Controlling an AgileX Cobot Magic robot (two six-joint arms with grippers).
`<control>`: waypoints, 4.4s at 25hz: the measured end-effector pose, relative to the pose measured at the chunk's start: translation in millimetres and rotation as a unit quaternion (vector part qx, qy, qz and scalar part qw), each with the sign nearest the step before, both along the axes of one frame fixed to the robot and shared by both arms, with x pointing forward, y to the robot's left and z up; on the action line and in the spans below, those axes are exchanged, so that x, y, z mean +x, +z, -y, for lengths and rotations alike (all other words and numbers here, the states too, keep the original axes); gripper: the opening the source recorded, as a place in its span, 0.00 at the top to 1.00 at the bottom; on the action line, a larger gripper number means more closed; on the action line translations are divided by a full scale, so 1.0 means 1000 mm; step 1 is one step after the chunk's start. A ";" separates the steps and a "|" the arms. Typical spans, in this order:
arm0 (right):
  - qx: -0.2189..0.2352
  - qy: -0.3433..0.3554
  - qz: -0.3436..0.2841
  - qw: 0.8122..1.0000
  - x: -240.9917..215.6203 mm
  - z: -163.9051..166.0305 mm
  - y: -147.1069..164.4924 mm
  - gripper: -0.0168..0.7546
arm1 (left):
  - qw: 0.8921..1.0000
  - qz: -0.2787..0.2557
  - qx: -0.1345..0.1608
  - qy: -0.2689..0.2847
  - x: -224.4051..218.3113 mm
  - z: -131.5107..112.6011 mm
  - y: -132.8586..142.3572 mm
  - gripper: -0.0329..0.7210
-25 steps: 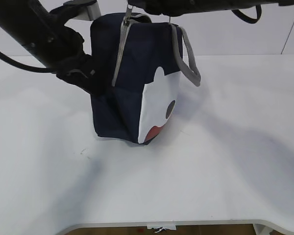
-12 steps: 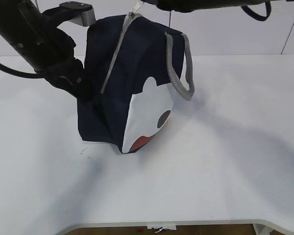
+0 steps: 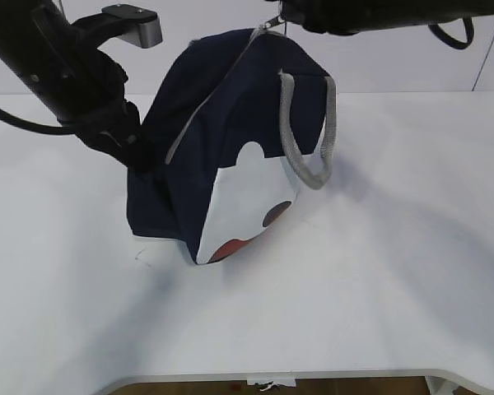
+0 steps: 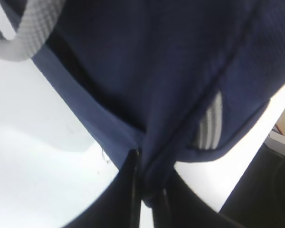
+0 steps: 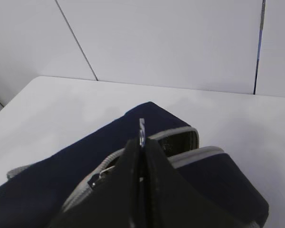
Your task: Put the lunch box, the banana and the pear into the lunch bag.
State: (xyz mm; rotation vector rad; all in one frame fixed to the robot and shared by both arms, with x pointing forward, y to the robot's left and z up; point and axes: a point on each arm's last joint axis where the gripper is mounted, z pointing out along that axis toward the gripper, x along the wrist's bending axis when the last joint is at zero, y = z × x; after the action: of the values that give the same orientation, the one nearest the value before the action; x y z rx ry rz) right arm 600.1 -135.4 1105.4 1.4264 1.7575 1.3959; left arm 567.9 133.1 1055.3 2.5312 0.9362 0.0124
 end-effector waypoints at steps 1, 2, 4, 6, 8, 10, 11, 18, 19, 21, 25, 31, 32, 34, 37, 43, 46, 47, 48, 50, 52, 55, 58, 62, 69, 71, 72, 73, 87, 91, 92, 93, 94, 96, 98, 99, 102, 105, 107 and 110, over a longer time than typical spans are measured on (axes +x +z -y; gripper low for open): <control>-0.001 -0.001 -0.004 1.000 0.003 -0.001 -0.005 0.98 | 1.000 -0.001 0.001 -0.001 0.000 0.000 0.000 0.95; -0.001 -0.002 -0.008 1.000 0.004 -0.001 -0.008 0.98 | 1.000 -0.001 0.001 -0.001 0.000 0.000 0.000 0.95; -0.002 -0.002 -0.013 1.000 0.006 -0.002 -0.011 0.98 | 1.000 -0.004 0.004 -0.003 -0.001 -0.001 0.000 0.95; -0.002 0.004 -0.012 1.000 0.004 -0.006 -0.011 0.98 | 1.000 -0.005 0.007 -0.004 -0.001 -0.001 -0.001 0.95; -0.001 0.015 -0.011 1.000 -0.002 -0.013 -0.007 0.98 | 1.000 -0.005 0.007 -0.004 -0.001 -0.001 -0.001 0.95; 0.001 0.029 -0.015 0.999 -0.009 -0.021 -0.005 0.98 | 1.000 -0.005 0.007 -0.004 -0.001 -0.001 -0.001 0.95; 0.000 0.036 -0.018 0.999 -0.013 -0.026 -0.004 0.98 | 1.000 -0.004 0.008 -0.004 -0.001 -0.001 -0.001 0.95; 0.004 0.031 -0.001 1.000 -0.010 -0.023 0.000 0.98 | 1.000 -0.017 0.018 -0.011 -0.004 -0.003 -0.002 0.95; 0.005 0.026 0.001 1.000 -0.008 -0.020 0.000 0.98 | 1.000 -0.019 0.020 -0.012 -0.004 -0.003 -0.002 0.95; 0.005 0.016 0.001 1.000 -0.004 -0.013 0.000 0.98 | 1.000 -0.019 0.021 -0.012 -0.004 -0.003 -0.002 0.95; 0.003 -0.005 -0.002 1.000 0.009 -0.001 -0.004 0.98 | 1.000 -0.019 0.021 -0.012 -0.004 -0.003 -0.002 0.95; 0.004 -0.016 0.000 1.000 0.026 0.004 -0.003 0.98 | 1.000 -0.019 0.021 -0.012 -0.004 -0.003 -0.002 0.95; 0.004 -0.016 0.000 1.000 0.028 0.003 -0.002 0.98 | 1.000 -0.020 0.021 -0.012 -0.004 -0.003 -0.002 0.95; 0.004 -0.014 -0.002 1.000 0.030 0.002 -0.001 0.98 | 1.000 -0.020 0.021 -0.012 -0.004 -0.003 -0.002 0.95; 0.000 -0.011 -0.014 1.000 0.030 0.001 -0.001 0.98 | 0.999 -0.021 0.021 -0.013 -0.004 -0.003 -0.002 0.94; -0.010 0.005 -0.039 0.999 0.025 -0.005 -0.003 0.98 | 0.999 -0.034 0.018 0.006 -0.005 -0.003 -0.002 0.82; -0.003 0.012 -0.054 0.998 0.021 -0.011 -0.005 0.98 | 0.998 -0.050 0.019 0.022 -0.007 -0.004 -0.002 0.74; -0.002 0.016 -0.060 0.998 0.020 -0.013 -0.006 0.98 | 0.998 -0.055 0.019 0.025 -0.008 -0.004 -0.002 0.46; -0.002 0.019 -0.066 0.998 0.019 -0.015 -0.007 0.98 | 0.998 -0.053 0.018 0.025 -0.007 -0.004 0.000 0.41; -0.003 0.024 -0.078 0.997 0.016 -0.018 -0.008 0.98 | 0.998 -0.048 0.013 0.029 -0.008 -0.004 0.008 0.35; -0.001 0.028 -0.083 0.996 0.015 -0.020 -0.008 0.98 | 0.999 -0.020 -0.005 0.032 -0.009 -0.003 0.031 0.32; 0.001 0.031 -0.091 0.995 0.013 -0.022 -0.009 0.98 | 0.999 0.009 -0.036 0.033 -0.007 0.000 0.055 0.31; 0.005 0.031 -0.097 0.995 0.013 -0.022 -0.010 0.98 | 0.998 0.024 -0.055 0.036 -0.005 0.003 0.065 0.31; 0.005 0.032 -0.100 0.994 0.012 -0.022 -0.010 0.98 | 0.996 0.035 -0.065 0.041 -0.003 0.004 0.067 0.31; 0.009 0.033 -0.097 0.995 0.013 -0.023 -0.006 0.98 | 0.995 0.031 -0.078 0.054 0.012 0.012 0.050 0.45; 0.009 0.033 -0.096 0.995 0.013 -0.023 -0.005 0.98 | 0.995 0.031 -0.078 0.054 0.012 0.012 0.050 0.45; 0.009 0.033 -0.096 0.995 0.013 -0.023 -0.005 0.98 | 0.995 0.031 -0.078 0.054 0.012 0.012 0.050 0.45; 0.010 0.033 -0.097 0.995 0.013 -0.023 -0.005 0.98 | 0.995 0.026 -0.078 0.054 0.014 0.013 0.047 0.72; 0.011 0.032 -0.098 0.995 0.013 -0.023 -0.005 0.98 | 0.999 0.024 -0.037 -0.007 0.000 0.005 0.054 0.96; 0.012 0.021 -0.097 0.995 0.017 -0.014 -0.005 0.98 | 0.999 0.049 -0.011 -0.010 -0.004 -0.003 0.064 0.96; 0.012 0.017 -0.097 0.995 0.019 -0.011 -0.005 0.98 | 0.999 0.053 -0.001 -0.011 -0.004 -0.004 0.064 0.96; 0.013 0.014 -0.097 0.995 0.020 -0.009 -0.005 0.98 | 0.999 0.053 0.002 -0.011 -0.004 -0.005 0.064 0.96; 0.013 0.008 -0.097 0.995 0.022 -0.005 -0.005 0.98 | 0.998 0.060 0.000 -0.012 -0.008 -0.007 0.070 0.96; 0.014 0.001 -0.099 0.995 0.024 0.001 -0.005 0.98 | 0.998 0.065 0.000 -0.013 -0.011 -0.008 0.074 0.96; 0.015 -0.004 -0.102 0.995 0.026 0.006 -0.006 0.98 | 0.998 0.067 -0.001 -0.013 -0.012 -0.009 0.076 0.96; 0.015 -0.005 -0.106 0.994 0.027 0.007 -0.007 0.98 | 0.998 0.068 -0.001 -0.013 -0.013 -0.009 0.077 0.96; 0.010 -0.012 -0.122 0.992 0.031 0.013 -0.016 0.98 | 0.997 0.072 -0.002 -0.013 -0.014 -0.010 0.080 0.96; 0.004 -0.017 -0.141 0.990 0.038 0.015 -0.029 0.98 | 0.997 0.076 -0.001 -0.013 -0.016 -0.011 0.082 0.96; 0.002 -0.017 -0.148 0.989 0.040 0.014 -0.035 0.98 | 0.996 0.084 0.002 -0.013 -0.019 -0.013 0.087 0.96; 0.005 -0.017 -0.158 0.987 0.042 0.013 -0.041 0.98 | 0.996 0.088 0.002 -0.014 -0.021 -0.014 0.090 0.96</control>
State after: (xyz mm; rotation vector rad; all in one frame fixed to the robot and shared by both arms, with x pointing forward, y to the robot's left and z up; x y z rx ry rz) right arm 641.8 -148.5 1064.3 1.7542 1.9058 1.2126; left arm 546.5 147.5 1145.5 2.4984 0.8326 0.2263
